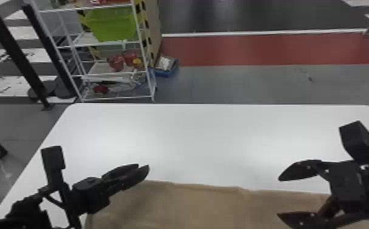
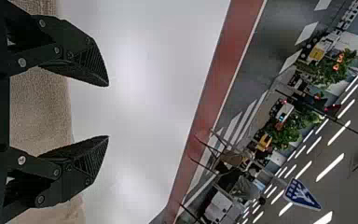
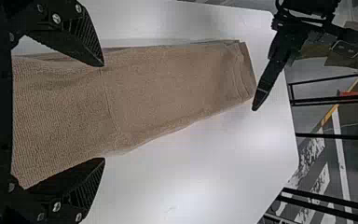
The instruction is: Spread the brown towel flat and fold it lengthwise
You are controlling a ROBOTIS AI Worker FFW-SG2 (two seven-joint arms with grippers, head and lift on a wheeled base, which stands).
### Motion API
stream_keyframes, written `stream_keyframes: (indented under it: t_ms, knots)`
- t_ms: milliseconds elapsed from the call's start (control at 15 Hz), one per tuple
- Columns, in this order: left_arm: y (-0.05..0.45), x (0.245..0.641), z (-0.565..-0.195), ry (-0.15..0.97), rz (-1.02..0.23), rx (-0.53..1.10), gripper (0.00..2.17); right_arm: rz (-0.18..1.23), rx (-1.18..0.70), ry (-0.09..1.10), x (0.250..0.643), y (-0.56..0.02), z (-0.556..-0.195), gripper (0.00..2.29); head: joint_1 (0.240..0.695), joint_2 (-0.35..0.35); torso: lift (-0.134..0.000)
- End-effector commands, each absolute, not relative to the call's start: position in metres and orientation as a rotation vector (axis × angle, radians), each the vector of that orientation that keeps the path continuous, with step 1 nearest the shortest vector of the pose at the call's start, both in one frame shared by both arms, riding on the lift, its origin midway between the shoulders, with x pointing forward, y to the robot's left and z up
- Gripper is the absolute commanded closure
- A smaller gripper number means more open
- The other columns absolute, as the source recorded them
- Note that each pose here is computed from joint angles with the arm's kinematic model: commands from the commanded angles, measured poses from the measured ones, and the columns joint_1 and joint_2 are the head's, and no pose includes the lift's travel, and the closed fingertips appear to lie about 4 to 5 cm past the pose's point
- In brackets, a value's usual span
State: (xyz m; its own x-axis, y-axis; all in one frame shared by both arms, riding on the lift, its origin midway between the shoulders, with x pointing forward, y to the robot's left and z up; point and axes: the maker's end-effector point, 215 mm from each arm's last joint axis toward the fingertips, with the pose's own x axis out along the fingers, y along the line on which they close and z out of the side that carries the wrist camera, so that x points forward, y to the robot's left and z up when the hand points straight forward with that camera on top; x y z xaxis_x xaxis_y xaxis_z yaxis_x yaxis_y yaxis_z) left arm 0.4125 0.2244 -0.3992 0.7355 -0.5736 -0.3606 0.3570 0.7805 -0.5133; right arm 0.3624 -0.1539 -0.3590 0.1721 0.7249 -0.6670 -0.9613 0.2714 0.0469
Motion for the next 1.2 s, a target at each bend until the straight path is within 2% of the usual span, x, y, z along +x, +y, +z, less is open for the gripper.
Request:
stream_keyframes:
  t_ms: [0, 133, 267, 400, 533, 667, 867, 1133]
  knots:
    - [0.223, 0.409, -0.394, 0.523, -0.537, -0.435, 0.58, 1.219, -0.428, 0.653, 0.370, -0.165, -0.356, 0.08, 0.695, 0.106, -0.123]
    - [0.225, 0.401, -0.398, 0.542, -0.534, -0.440, 0.58, 1.148, -0.411, 0.678, 0.379, -0.195, -0.357, 0.12, 0.695, 0.090, -0.123]
    - [0.224, 0.398, -0.397, 0.558, -0.535, -0.447, 0.58, 1.046, -0.295, 0.674, 0.390, -0.230, -0.340, 0.12, 0.695, 0.062, -0.123]
    - [0.220, 0.397, -0.395, 0.548, -0.539, -0.453, 0.58, 0.978, -0.162, 0.549, 0.402, -0.267, -0.316, 0.12, 0.695, 0.020, -0.123]
    - [0.221, 0.401, -0.393, 0.526, -0.534, -0.452, 0.58, 0.913, -0.051, 0.431, 0.417, -0.324, -0.321, 0.11, 0.695, -0.026, -0.123]
    - [0.226, 0.406, -0.391, 0.513, -0.525, -0.445, 0.58, 0.809, 0.079, 0.405, 0.417, -0.378, -0.332, 0.10, 0.695, -0.103, -0.123]
    - [0.235, 0.410, -0.389, 0.501, -0.513, -0.459, 0.58, 0.699, 0.208, 0.437, 0.395, -0.425, -0.347, 0.13, 0.695, -0.217, -0.123]
    - [0.252, 0.416, -0.389, 0.493, -0.496, -0.477, 0.58, 0.610, 0.314, 0.550, 0.362, -0.456, -0.370, 0.22, 0.695, -0.271, -0.123]
